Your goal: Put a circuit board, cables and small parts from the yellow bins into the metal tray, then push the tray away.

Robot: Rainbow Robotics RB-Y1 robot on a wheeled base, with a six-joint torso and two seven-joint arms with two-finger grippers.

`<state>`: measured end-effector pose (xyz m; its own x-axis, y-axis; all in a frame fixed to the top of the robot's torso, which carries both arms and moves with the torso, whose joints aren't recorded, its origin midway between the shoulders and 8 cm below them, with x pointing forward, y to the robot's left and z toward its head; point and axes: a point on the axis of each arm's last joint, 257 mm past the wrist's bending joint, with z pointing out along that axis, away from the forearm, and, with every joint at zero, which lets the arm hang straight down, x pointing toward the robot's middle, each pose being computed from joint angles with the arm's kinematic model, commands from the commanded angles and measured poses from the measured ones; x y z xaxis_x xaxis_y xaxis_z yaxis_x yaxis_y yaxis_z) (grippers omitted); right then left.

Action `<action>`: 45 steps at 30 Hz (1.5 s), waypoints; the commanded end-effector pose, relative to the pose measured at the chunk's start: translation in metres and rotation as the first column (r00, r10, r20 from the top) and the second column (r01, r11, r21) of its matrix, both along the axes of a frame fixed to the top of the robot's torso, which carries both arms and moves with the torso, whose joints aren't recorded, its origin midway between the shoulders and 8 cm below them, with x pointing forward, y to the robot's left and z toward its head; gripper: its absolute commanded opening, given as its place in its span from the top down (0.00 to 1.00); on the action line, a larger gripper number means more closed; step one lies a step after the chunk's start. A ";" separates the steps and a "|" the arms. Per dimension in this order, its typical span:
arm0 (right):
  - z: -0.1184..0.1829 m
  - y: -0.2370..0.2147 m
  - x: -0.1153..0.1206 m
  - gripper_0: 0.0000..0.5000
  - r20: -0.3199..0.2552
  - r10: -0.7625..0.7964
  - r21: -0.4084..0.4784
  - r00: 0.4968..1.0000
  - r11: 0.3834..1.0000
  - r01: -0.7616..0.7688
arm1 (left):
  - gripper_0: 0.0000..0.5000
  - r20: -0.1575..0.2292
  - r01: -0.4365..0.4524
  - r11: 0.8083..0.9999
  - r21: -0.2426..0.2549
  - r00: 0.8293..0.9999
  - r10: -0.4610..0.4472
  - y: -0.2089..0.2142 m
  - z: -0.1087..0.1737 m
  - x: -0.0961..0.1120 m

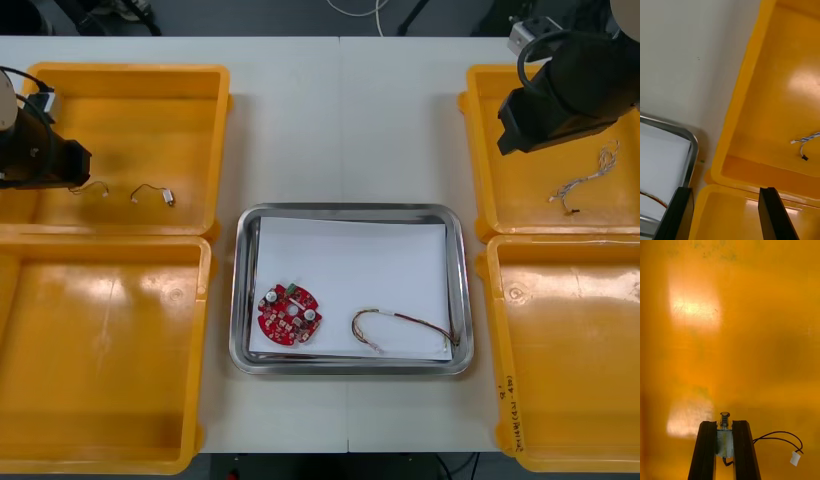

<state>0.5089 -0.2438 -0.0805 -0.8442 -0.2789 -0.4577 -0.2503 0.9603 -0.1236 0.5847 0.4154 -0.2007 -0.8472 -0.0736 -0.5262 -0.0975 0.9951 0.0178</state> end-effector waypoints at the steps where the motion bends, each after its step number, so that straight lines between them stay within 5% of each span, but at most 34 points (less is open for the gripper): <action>1: 0.033 -0.036 0.017 0.00 0.069 -0.120 0.001 0.990 0.993 0.120 | 1.00 0.042 0.051 0.994 0.093 0.998 -0.055 0.008 0.054 0.003; 7: 0.037 -0.072 0.025 0.00 0.053 -0.241 0.068 0.969 0.969 0.238 | 1.00 -0.021 0.057 0.989 0.139 0.998 -0.054 0.002 0.078 -0.024; 18: 0.051 -0.112 0.031 0.00 0.054 -0.359 0.124 0.932 0.928 0.351 | 1.00 -0.067 0.106 0.981 0.161 0.993 -0.096 -0.053 0.102 -0.057; 29: 0.056 -0.139 0.041 0.00 0.002 -0.455 0.154 0.890 0.880 0.450 | 1.00 0.081 0.206 0.974 0.096 0.973 -0.214 -0.165 0.126 -0.057; 38: 0.067 -0.155 0.058 0.00 0.008 -0.516 0.191 0.856 0.841 0.506 | 1.00 0.089 0.303 0.952 0.052 0.948 -0.307 -0.252 0.115 -0.074; 45: 0.074 -0.164 0.071 0.00 0.017 -0.545 0.209 0.838 0.822 0.530 | 1.00 0.055 0.324 0.946 0.020 0.944 -0.324 -0.302 0.098 -0.089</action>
<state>0.5679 -0.3954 -0.0556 -0.8426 0.3072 -0.4423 0.3152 0.9473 0.0575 0.5011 0.1567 -0.1231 -0.8156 0.2255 -0.5329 0.2214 0.9725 0.0727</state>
